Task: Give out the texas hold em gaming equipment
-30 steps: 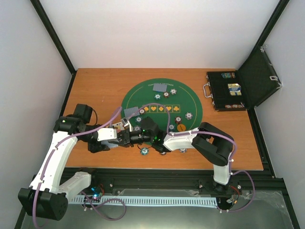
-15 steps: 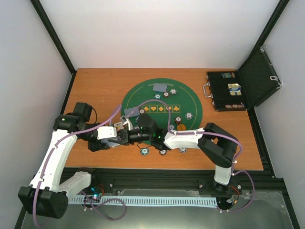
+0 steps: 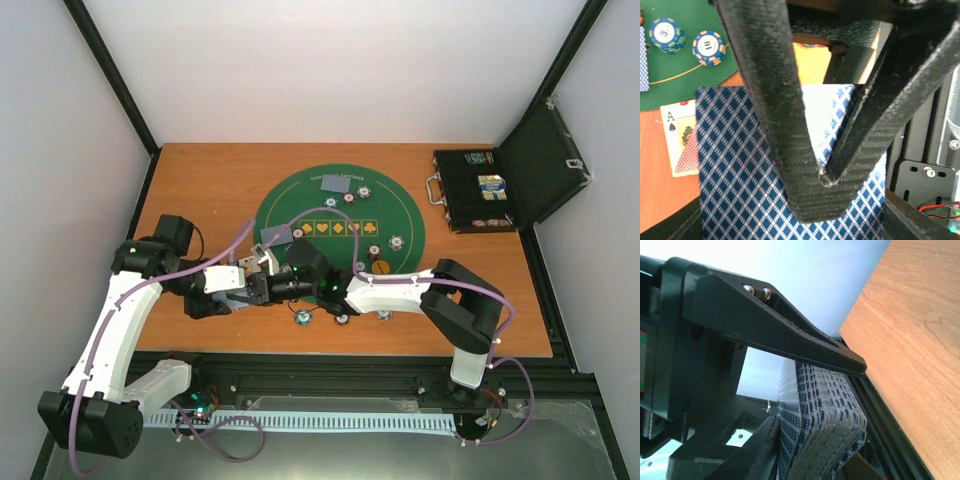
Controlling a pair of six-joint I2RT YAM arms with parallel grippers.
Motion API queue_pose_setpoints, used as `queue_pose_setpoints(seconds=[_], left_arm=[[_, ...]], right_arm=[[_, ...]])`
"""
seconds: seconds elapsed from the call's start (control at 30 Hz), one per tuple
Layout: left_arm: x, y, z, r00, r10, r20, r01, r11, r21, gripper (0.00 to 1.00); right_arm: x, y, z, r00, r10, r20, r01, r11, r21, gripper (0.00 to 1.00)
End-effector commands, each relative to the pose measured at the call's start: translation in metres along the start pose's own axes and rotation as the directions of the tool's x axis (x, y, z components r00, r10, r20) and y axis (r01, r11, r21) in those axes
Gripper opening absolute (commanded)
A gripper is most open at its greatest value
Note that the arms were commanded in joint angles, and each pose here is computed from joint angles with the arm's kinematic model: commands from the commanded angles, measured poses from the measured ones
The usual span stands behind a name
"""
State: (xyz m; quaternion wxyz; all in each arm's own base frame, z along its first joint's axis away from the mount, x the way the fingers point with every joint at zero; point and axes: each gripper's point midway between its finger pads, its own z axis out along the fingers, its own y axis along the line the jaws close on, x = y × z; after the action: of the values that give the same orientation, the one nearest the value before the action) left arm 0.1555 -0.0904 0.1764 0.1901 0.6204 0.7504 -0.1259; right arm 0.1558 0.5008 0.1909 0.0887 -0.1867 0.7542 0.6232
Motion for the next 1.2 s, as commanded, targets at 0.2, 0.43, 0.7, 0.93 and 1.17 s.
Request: queue_pose_setpoints(seconds=[0.2,0.43,0.7,0.93,1.17], left_arm=[[-0.028,-0.026,-0.021,0.992,0.002,0.124,-0.014,0.995,0.094,0.05],[-0.023,-0.025,-0.017,0.994,0.008,0.106,-0.017,0.996,0.085,0.03],[-0.016,-0.024,-0.011,0.997,0.019,0.081,-0.025,0.997,0.078,0.02],[-0.010,-0.022,-0.007,0.998,0.023,0.059,-0.027,0.997,0.068,0.03],[-0.005,-0.022,-0.004,0.999,0.025,0.039,-0.027,0.998,0.063,0.03]], right_arm=[[0.038,-0.094,-0.015,0.984,0.173,-0.039,-0.159,0.959,0.235,0.31],[0.035,-0.077,-0.016,0.985,0.162,-0.054,-0.148,0.968,0.200,0.40],[0.030,-0.061,-0.016,0.986,0.157,-0.059,-0.145,0.975,0.166,0.53],[0.026,-0.042,0.001,0.987,0.137,-0.082,-0.125,0.983,0.136,0.59],[0.026,-0.049,-0.003,0.985,0.157,-0.072,-0.145,0.978,0.149,0.59]])
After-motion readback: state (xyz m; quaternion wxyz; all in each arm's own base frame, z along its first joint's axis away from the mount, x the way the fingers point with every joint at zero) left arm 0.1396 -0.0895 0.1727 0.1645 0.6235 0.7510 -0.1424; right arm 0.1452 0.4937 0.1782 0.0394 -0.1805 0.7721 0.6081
